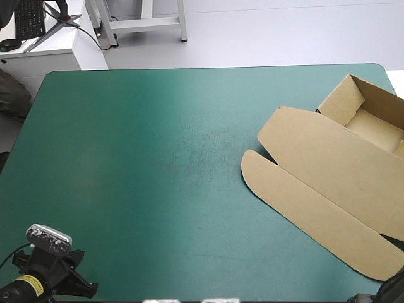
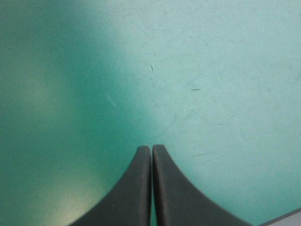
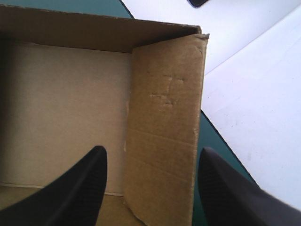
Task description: Fold the box
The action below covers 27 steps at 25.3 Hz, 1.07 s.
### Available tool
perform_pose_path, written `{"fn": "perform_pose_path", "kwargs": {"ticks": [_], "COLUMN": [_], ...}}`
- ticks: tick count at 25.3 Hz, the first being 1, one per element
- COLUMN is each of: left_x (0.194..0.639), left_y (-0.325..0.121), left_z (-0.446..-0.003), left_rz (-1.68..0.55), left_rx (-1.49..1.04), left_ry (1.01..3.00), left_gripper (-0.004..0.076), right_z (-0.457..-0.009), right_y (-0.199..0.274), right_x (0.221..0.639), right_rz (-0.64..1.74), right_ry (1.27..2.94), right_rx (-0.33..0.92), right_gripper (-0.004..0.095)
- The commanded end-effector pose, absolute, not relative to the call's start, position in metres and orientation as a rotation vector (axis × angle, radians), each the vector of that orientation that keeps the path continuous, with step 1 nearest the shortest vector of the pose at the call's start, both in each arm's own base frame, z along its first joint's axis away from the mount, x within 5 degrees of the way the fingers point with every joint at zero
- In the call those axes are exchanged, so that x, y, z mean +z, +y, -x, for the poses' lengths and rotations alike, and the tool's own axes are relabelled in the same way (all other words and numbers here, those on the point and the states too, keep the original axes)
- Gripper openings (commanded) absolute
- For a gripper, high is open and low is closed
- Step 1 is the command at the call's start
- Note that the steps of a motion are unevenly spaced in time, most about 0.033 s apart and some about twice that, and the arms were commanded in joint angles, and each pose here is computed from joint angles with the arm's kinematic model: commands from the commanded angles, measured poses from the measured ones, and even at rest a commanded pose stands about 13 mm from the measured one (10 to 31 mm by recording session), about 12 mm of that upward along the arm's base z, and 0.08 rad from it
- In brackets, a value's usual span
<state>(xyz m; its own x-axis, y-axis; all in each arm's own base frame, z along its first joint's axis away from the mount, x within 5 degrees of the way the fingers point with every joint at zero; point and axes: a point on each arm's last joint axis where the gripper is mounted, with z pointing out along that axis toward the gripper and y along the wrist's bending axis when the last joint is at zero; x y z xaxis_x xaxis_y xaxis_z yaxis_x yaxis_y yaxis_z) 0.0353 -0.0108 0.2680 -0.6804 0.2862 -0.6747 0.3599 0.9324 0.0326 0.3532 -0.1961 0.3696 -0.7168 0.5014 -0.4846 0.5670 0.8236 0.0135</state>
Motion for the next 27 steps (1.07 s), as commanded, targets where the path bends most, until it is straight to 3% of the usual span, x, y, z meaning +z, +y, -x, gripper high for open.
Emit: {"fn": "perform_pose_path", "kwargs": {"ticks": [1, 4, 7, 8, 16, 21, 27], "left_x": [0.278, 0.278, 0.278, 0.278, 0.278, 0.278, 0.278], "left_y": [-0.013, -0.013, -0.013, -0.013, -0.013, -0.013, -0.013], "left_z": [-0.039, -0.039, -0.039, -0.039, -0.039, -0.039, -0.039], "left_rz": [-0.435, -0.435, -0.435, -0.435, -0.435, -0.435, -0.435], "left_rx": [-0.154, -0.154, -0.154, -0.154, -0.154, -0.163, -0.163], "left_ry": [2.303, 2.303, 2.303, 2.303, 2.303, 2.304, 2.304], "left_gripper": [-0.0009, -0.0009, -0.0009, -0.0009, -0.0009, -0.0009, -0.0009], "right_z": [-0.327, -0.313, -0.294, -0.288, -0.216, -0.158, -0.081], "right_y": [-0.182, -0.168, -0.151, -0.145, -0.088, -0.034, 0.003], "right_x": [0.417, 0.434, 0.446, 0.449, 0.473, 0.474, 0.419], "right_rz": [-0.75, -0.716, -0.604, -0.6, -0.474, -0.263, 0.003], "right_ry": [2.413, 2.371, 2.368, 2.36, 2.266, 2.242, 2.284], "right_rx": [-0.18, -0.112, -0.073, -0.048, 0.117, 0.093, 0.068], "right_gripper": [0.053, 0.0421, 0.0056, -0.0015, 0.0, 0.0, 0.0]}}
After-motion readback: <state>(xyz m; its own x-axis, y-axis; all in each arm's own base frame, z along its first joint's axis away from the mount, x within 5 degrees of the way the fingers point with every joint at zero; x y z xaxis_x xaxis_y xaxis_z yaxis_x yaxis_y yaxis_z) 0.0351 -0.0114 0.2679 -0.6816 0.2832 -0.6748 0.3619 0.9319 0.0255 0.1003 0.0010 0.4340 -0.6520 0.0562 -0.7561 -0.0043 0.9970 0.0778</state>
